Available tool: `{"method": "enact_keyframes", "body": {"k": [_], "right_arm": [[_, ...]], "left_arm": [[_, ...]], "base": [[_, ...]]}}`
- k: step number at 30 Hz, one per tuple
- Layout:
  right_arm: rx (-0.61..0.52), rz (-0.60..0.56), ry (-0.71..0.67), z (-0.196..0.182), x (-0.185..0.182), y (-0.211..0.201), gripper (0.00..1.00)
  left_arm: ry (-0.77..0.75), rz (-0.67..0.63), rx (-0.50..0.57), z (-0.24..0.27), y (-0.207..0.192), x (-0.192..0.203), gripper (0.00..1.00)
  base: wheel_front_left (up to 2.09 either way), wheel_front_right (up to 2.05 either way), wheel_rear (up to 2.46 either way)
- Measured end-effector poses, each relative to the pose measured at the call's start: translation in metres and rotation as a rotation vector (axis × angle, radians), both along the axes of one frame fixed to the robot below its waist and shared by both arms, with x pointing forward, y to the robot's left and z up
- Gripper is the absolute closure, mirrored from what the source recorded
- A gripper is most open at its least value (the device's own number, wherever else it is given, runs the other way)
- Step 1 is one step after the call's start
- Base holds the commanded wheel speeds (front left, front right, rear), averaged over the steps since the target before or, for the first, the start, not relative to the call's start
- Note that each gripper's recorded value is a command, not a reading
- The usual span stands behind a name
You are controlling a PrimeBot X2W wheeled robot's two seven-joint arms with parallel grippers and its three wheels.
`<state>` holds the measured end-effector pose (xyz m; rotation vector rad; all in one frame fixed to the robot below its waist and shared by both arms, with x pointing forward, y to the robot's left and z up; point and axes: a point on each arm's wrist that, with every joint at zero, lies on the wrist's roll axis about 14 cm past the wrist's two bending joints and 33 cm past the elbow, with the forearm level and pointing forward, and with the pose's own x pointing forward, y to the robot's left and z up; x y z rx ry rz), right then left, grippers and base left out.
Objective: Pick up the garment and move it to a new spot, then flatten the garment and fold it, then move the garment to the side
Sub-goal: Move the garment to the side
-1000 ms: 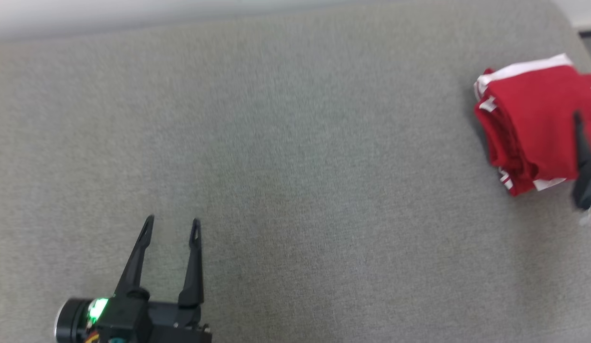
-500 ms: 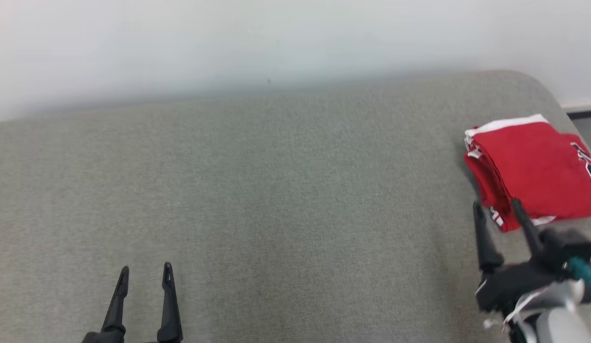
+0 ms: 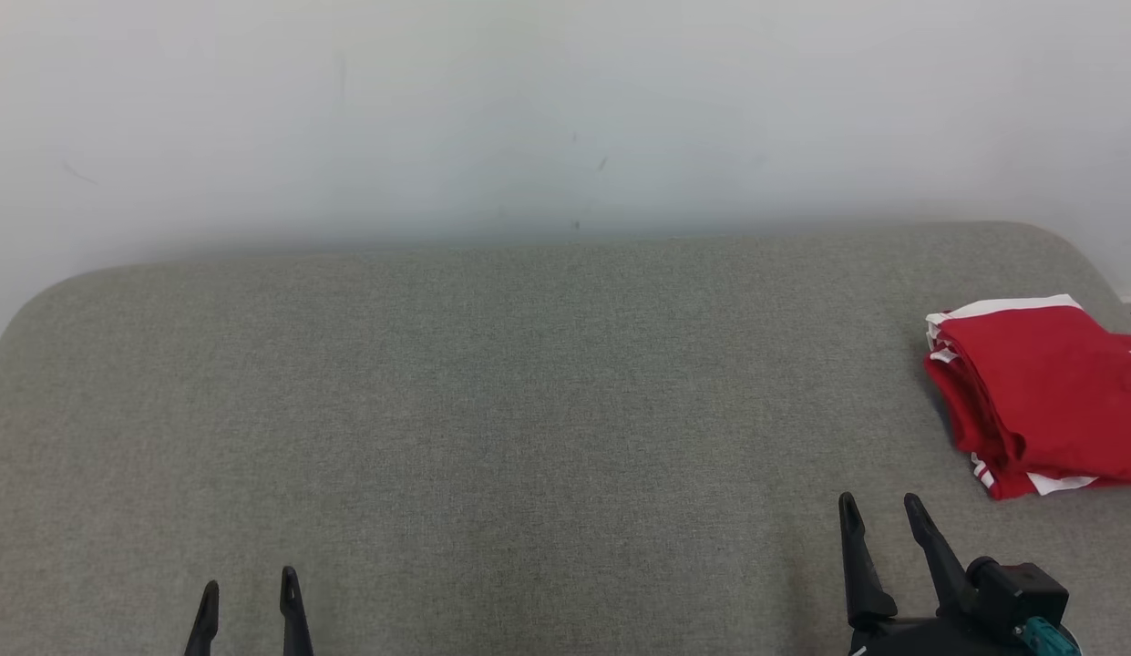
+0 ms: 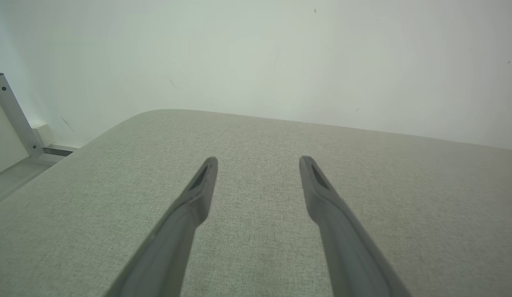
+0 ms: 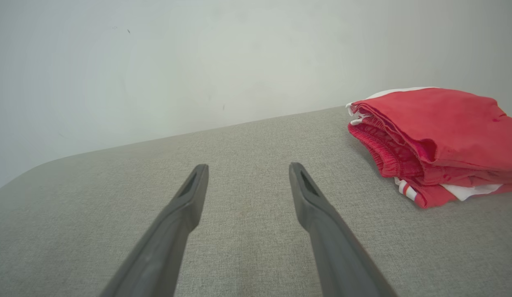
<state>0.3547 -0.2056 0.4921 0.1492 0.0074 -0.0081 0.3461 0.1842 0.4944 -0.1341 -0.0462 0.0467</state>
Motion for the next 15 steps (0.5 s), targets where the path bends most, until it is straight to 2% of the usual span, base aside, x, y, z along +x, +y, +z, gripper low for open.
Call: {"method": "enact_keyframes", "body": {"k": [15], "right_arm": [[0.014,0.019,0.004,-0.006,-0.004,0.012,0.0]], "left_arm": [[0.035,-0.019,0.008,-0.011,-0.002,-0.006,0.0]], "base": [[0.0,0.0,0.0]]}}
